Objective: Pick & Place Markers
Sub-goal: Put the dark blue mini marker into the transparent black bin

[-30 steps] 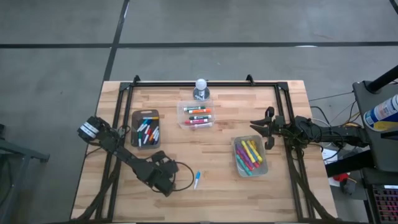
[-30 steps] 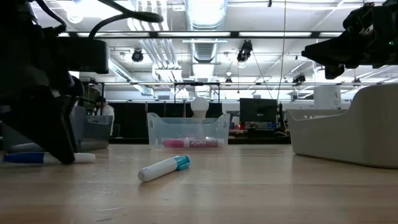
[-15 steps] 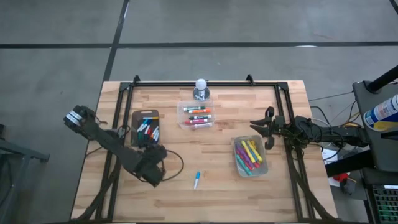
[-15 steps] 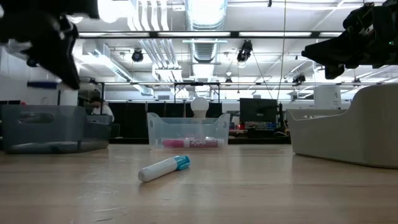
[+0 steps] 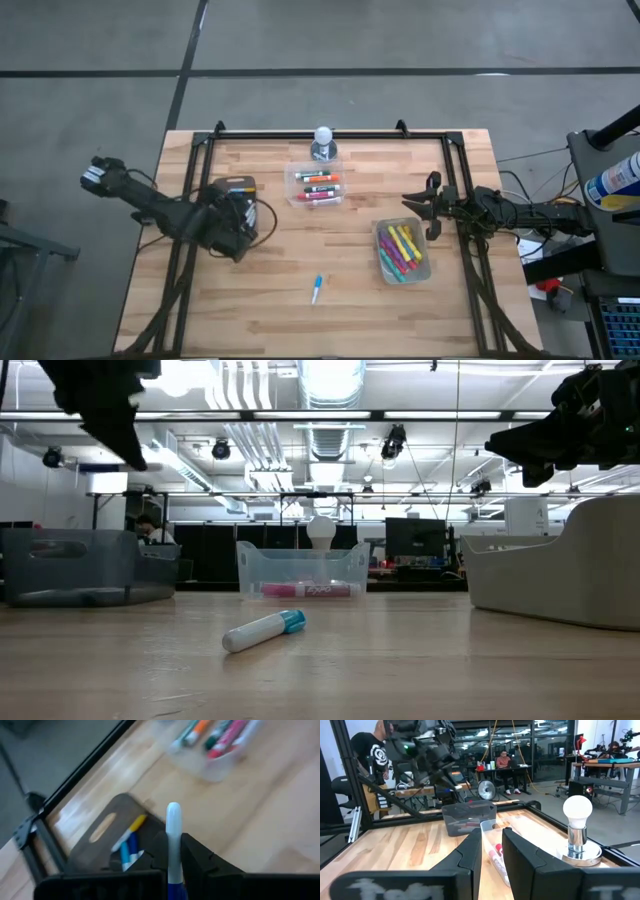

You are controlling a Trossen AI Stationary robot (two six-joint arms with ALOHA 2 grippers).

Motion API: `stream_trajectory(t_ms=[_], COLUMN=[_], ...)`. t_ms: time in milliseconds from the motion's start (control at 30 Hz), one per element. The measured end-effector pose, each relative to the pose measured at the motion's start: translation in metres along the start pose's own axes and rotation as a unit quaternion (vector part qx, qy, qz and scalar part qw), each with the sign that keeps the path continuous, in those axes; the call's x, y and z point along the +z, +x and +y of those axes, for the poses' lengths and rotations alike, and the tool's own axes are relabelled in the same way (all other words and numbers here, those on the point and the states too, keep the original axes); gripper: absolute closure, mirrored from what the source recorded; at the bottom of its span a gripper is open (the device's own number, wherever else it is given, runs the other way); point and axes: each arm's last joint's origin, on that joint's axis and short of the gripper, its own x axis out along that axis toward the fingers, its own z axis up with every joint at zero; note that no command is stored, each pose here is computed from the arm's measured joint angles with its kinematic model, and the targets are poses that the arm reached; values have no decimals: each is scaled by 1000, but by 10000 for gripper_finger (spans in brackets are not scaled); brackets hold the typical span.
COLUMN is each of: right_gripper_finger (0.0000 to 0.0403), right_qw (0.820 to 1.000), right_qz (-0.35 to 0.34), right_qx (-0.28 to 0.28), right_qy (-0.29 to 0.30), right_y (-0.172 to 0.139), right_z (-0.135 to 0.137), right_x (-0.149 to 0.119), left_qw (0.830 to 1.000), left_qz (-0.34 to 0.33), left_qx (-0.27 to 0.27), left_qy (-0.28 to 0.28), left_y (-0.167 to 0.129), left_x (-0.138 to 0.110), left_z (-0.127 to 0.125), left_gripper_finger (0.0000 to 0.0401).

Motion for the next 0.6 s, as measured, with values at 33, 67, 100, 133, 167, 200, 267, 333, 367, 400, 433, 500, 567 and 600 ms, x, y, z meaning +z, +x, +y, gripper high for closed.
stream_trajectory(t_ms=[33,67,100,133,167,200,267,333,367,400,433,500,567,600], right_gripper_finger=[335,335,335,335,335,335,335,335,335,335,335,335,335,335], right_qw=[1000,1000,1000,1000,1000,1000,1000,1000,1000,1000,1000,1000,1000,1000], right_qz=[0,0,0,0,0,0,0,0,0,0,0,0,0,0], right_qx=[0,0,0,0,0,0,0,0,0,0,0,0,0,0], right_qy=[0,0,0,0,0,0,0,0,0,0,0,0,0,0], right_y=[0,0,0,0,0,0,0,0,0,0,0,0,0,0], right_z=[0,0,0,0,0,0,0,0,0,0,0,0,0,0], right_x=[0,0,0,0,0,0,0,0,0,0,0,0,0,0], left_qw=[1000,1000,999,999,998,998,996,995,994,994,993,991,990,990], left_qz=[4,9,14,20,27,36,56,82,91,100,110,131,142,141], left_qx=[10,21,31,42,52,59,65,59,56,48,39,21,6,3], left_qy=[-3,-4,-4,-4,-5,-6,-14,-22,-25,-25,-24,-21,-15,-12], left_y=[5,10,15,21,26,31,41,51,55,58,62,68,71,72], left_x=[-2,-4,-7,-10,-13,-16,-23,-31,-34,-36,-39,-44,-47,-48], left_z=[3,6,8,10,13,15,16,17,16,16,15,13,12,11], left_gripper_finger=[376,375,374,373,372,372,372,373,373,373,373,372,372,371])
